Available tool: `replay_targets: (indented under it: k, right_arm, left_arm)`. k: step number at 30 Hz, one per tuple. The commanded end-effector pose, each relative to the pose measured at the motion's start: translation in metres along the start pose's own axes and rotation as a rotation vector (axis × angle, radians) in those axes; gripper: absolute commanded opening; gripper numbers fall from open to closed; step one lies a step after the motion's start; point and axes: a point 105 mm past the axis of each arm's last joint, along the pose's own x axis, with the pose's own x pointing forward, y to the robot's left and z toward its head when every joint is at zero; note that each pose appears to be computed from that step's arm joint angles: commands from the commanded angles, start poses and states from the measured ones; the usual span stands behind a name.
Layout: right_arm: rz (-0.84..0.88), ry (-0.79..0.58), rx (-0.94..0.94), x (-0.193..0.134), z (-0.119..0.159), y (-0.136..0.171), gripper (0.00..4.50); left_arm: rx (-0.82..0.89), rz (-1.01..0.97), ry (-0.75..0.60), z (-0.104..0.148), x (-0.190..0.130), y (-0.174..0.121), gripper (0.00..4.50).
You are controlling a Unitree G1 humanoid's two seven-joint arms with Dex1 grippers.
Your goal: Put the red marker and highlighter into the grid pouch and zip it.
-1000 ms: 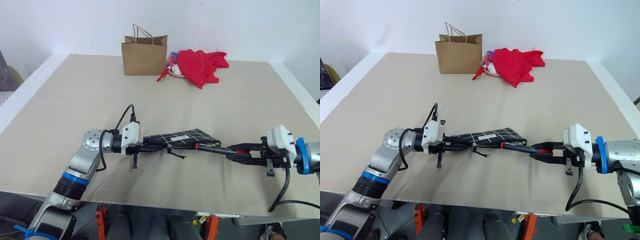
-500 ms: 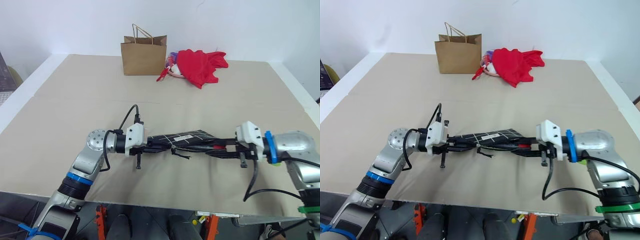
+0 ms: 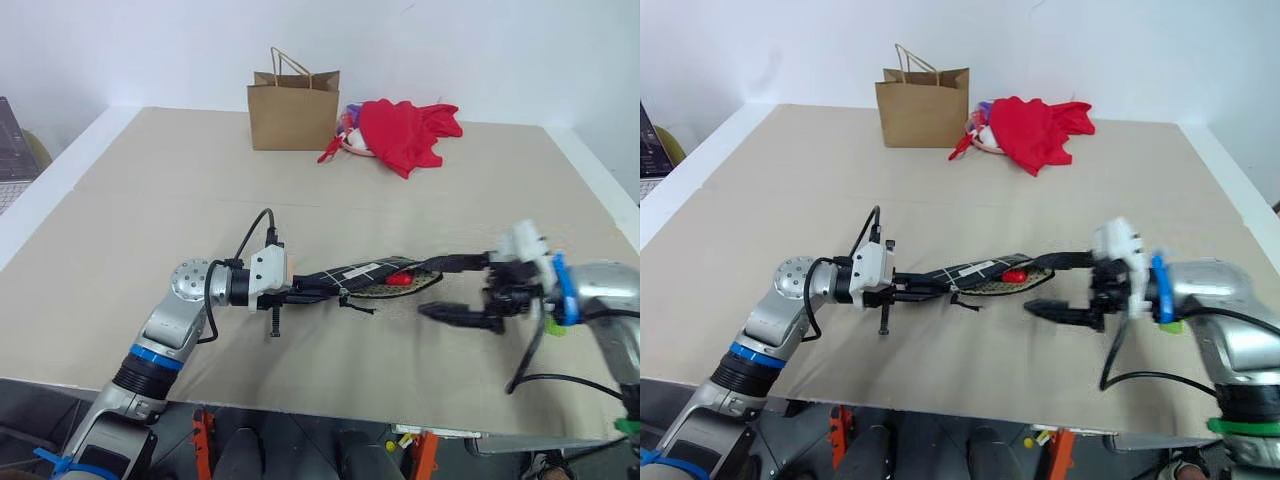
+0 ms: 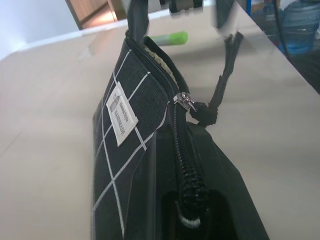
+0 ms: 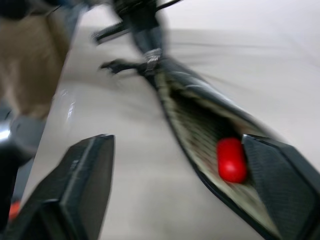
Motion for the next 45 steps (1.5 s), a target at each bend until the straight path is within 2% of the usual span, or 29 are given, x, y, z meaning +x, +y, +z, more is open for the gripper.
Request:
replay_targets:
  k: [1,5,8,10,14,17,19,22,26,27,28,30,32,34,36,38,41,45]
  right_arm:
    - [-0.362,-0.091,0.077,-0.044,-0.002,-0.026,4.38]
    - [-0.862,-0.1,0.091,-0.086,-0.026,-0.055,4.38]
    - [-1.158,-0.119,0.11,-0.111,-0.039,-0.066,4.38]
    - [-1.262,-0.096,0.13,-0.118,-0.05,-0.065,4.38]
    - [-1.384,0.009,0.231,-0.118,-0.093,-0.057,4.38]
    - [-1.424,0.066,0.455,-0.113,-0.141,-0.046,4.38]
    - [-1.444,0.066,0.557,-0.113,-0.157,-0.042,4.38]
    - [-1.491,0.063,0.597,-0.12,-0.164,-0.043,3.54]
    - [-1.511,0.102,0.585,-0.126,-0.167,-0.045,1.45]
    - [-1.506,0.111,0.579,-0.126,-0.167,-0.046,1.07]
    - [-1.496,0.112,0.567,-0.126,-0.165,-0.047,1.1]
    - [-1.444,0.124,0.475,-0.12,-0.152,-0.053,1.1]
    - [-1.289,0.093,0.284,-0.098,-0.116,-0.063,1.1]
    - [-1.054,0.036,0.078,-0.067,-0.073,-0.063,1.1]
    - [-0.696,-0.026,-0.11,-0.028,-0.029,-0.045,1.1]
    - [-0.45,-0.033,-0.228,-0.01,-0.01,-0.026,1.1]
    - [-0.131,0.009,-0.331,-0.001,0.002,0.004,1.1]
    - [0.106,0.109,-0.359,-0.015,0.005,0.018,1.1]
  left_arm:
    - [0.027,0.024,-0.007,0.006,-0.005,0.004,0.0]
    - [0.024,0.02,-0.003,0.005,-0.005,0.003,0.0]
    - [0.024,0.015,-0.003,0.005,-0.003,0.002,0.0]
    - [0.025,0.014,-0.004,0.005,-0.002,0.003,0.0]
    - [0.029,0.005,-0.009,0.006,0.001,0.003,0.0]
    - [0.035,-0.001,-0.012,0.008,0.003,0.003,0.0]
    - [0.036,-0.002,-0.013,0.009,0.003,0.004,0.0]
    - [0.038,-0.002,-0.014,0.009,0.003,0.004,0.0]
    - [0.037,0.002,-0.013,0.009,0.003,0.004,0.0]
    - [0.037,0.003,-0.013,0.009,0.003,0.004,0.0]
    - [0.038,0.003,-0.012,0.009,0.003,0.004,0.0]
    - [0.039,0.005,-0.013,0.009,0.003,0.005,0.0]
    - [0.041,0.007,-0.011,0.009,0.002,0.005,0.0]
    - [0.042,0.008,-0.009,0.009,0.001,0.006,0.0]
    - [0.04,0.006,-0.007,0.008,0.0,0.005,0.0]
    - [0.038,0.002,-0.007,0.008,0.0,0.005,0.0]
    - [0.035,-0.003,-0.009,0.008,0.001,0.003,0.0]
    - [0.035,-0.007,-0.012,0.007,0.002,0.003,0.0]
